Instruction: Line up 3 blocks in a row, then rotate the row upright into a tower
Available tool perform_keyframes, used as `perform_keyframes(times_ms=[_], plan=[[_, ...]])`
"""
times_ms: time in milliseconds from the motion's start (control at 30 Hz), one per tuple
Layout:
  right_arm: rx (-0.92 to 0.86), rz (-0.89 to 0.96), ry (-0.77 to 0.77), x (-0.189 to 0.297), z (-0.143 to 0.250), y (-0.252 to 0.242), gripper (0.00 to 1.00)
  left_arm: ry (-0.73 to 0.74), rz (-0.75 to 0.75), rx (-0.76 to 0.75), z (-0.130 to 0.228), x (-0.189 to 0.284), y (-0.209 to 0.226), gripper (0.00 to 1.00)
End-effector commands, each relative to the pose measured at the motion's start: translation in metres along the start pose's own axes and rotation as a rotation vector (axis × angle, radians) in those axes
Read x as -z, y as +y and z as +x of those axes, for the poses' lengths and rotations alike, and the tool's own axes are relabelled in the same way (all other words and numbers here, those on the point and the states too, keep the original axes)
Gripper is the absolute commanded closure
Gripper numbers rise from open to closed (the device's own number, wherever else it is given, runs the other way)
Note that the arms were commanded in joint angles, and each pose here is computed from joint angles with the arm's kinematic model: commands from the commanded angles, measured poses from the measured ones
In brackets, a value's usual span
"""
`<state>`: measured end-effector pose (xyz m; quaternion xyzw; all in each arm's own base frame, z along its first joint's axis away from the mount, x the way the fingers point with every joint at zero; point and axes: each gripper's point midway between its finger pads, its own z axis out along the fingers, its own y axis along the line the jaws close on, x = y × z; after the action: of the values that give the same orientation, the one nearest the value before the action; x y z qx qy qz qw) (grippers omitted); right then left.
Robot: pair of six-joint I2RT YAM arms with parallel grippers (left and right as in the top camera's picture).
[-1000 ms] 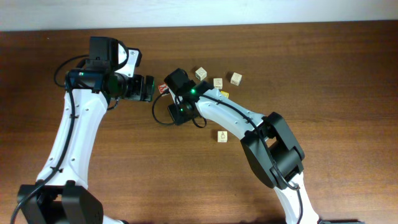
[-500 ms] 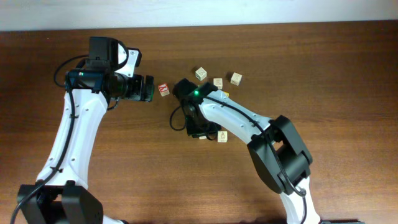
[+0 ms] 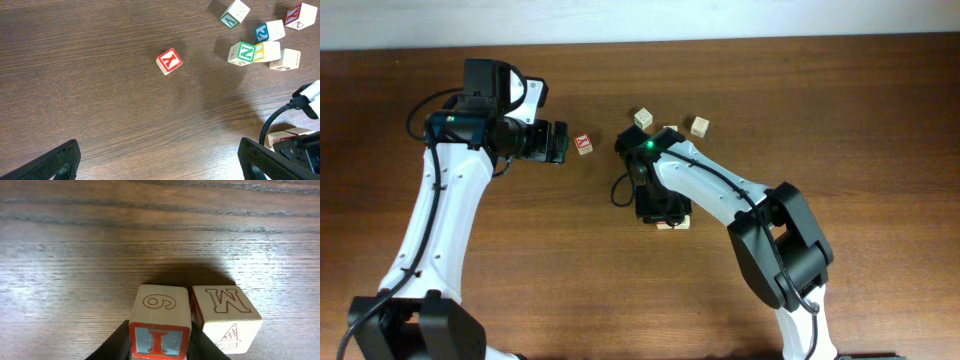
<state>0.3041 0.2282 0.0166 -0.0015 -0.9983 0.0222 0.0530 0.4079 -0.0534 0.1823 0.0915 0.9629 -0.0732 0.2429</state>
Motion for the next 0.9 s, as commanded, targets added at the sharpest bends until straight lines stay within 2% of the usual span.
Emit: perform_keyframes(times_ms=[0,133,300,333,367,433,467,567,600,633,667,700,767,867], plan=[[0.032,-0.038,-0.027,0.02,-0.003,0.004,0.46,-0.015,-0.007,0.007,-0.006,0.002,0.002,0.01],[0.07,-0.116,-0.152,0.085,-0.02,0.011,0.31,-0.015,-0.006,0.006,-0.006,0.002,0.002,0.01],[0.047,-0.202,-0.333,0.168,-0.04,-0.025,0.29,-0.015,0.007,0.01,-0.006,0.002,0.0,0.01],[0.008,-0.213,-0.388,0.188,-0.049,-0.056,0.29,-0.035,0.097,0.011,-0.01,0.001,-0.016,0.21],[-0.009,-0.212,-0.398,0.191,-0.053,-0.067,0.3,-0.05,0.117,0.016,-0.015,-0.002,-0.019,0.41],[-0.06,-0.206,-0.403,0.192,-0.062,-0.089,0.3,-0.06,0.099,0.098,-0.023,-0.015,-0.018,0.59],[-0.09,-0.2,-0.401,0.191,-0.065,-0.101,0.3,-0.056,0.076,0.134,-0.024,-0.025,-0.017,0.63],[-0.124,-0.188,-0.4,0.189,-0.071,-0.123,0.29,-0.061,0.014,0.216,-0.034,-0.074,-0.022,0.61],[-0.133,-0.186,-0.399,0.189,-0.072,-0.128,0.29,-0.065,-0.005,0.229,-0.036,-0.088,-0.023,0.56],[-0.139,-0.183,-0.395,0.188,-0.072,-0.131,0.28,-0.067,-0.02,0.232,-0.037,-0.101,-0.025,0.44],[-0.14,-0.177,-0.388,0.187,-0.071,-0.134,0.23,-0.067,-0.045,0.247,-0.036,-0.116,-0.027,0.36],[-0.134,-0.173,-0.383,0.186,-0.07,-0.134,0.23,-0.061,-0.069,0.265,-0.034,-0.125,-0.026,0.34],[-0.122,-0.164,-0.374,0.184,-0.068,-0.135,0.23,-0.053,-0.123,0.288,-0.028,-0.143,-0.024,0.31],[-0.123,-0.157,-0.367,0.182,-0.067,-0.136,0.23,-0.055,-0.181,0.279,-0.023,-0.169,-0.022,0.33]])
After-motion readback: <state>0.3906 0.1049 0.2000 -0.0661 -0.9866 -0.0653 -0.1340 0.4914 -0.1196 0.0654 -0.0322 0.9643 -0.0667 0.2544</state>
